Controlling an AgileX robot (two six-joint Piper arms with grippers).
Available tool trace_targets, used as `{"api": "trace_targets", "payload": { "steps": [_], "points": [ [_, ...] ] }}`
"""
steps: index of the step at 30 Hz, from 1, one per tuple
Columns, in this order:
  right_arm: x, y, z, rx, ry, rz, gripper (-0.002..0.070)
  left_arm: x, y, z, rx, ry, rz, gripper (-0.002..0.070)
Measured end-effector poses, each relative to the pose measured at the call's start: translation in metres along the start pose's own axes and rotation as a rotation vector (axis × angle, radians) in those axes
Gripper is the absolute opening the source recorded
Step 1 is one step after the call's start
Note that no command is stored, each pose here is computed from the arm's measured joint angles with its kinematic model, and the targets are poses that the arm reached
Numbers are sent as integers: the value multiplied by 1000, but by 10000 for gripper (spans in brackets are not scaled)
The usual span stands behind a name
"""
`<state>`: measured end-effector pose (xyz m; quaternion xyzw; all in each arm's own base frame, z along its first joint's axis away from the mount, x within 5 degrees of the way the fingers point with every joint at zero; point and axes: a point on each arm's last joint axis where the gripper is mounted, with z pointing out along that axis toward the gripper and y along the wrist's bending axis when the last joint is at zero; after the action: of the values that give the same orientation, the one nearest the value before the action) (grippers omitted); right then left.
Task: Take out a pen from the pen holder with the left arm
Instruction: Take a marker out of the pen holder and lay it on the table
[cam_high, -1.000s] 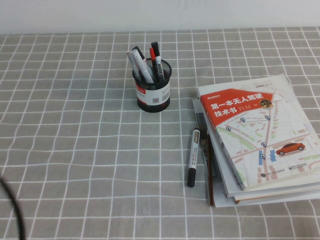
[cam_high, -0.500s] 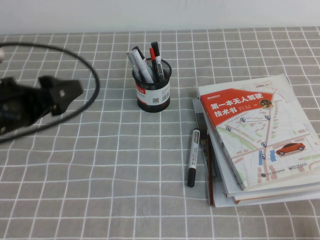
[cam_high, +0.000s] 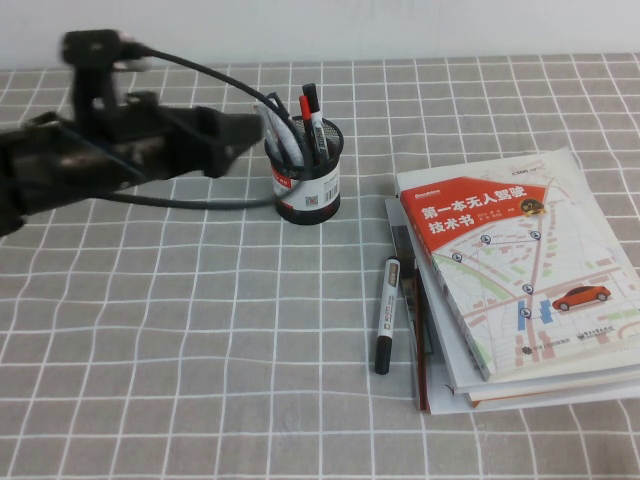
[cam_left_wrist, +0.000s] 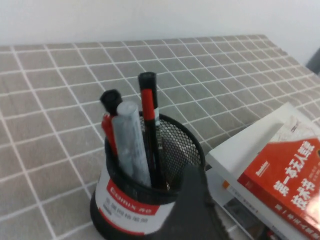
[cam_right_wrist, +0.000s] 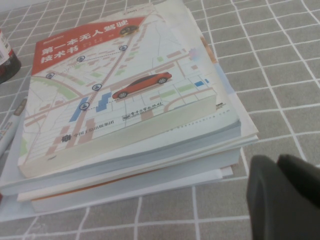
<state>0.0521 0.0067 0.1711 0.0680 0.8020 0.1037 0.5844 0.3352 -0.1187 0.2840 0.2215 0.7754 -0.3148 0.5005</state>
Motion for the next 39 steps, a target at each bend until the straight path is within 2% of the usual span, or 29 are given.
{"api": "trace_targets", "payload": {
  "steps": [3, 6, 16, 19, 26, 39],
  "points": [
    [0, 0, 0, 0, 0, 0, -13, -1, -1, 25, 13, 18, 122, 449],
    [0, 0, 0, 0, 0, 0, -13, 3, 3, 46, 13, 38, 165, 411],
    [0, 0, 0, 0, 0, 0, -13, 16, 31, 79, -86, 88, 156, 386],
    [0, 0, 0, 0, 0, 0, -13, 17, 33, 80, -103, 94, 155, 407],
    [0, 0, 0, 0, 0, 0, -13, 17, 39, 81, -159, 99, 148, 514],
    [0, 0, 0, 0, 0, 0, -13, 8, 53, 103, -174, 63, 68, 525]
  ]
}}
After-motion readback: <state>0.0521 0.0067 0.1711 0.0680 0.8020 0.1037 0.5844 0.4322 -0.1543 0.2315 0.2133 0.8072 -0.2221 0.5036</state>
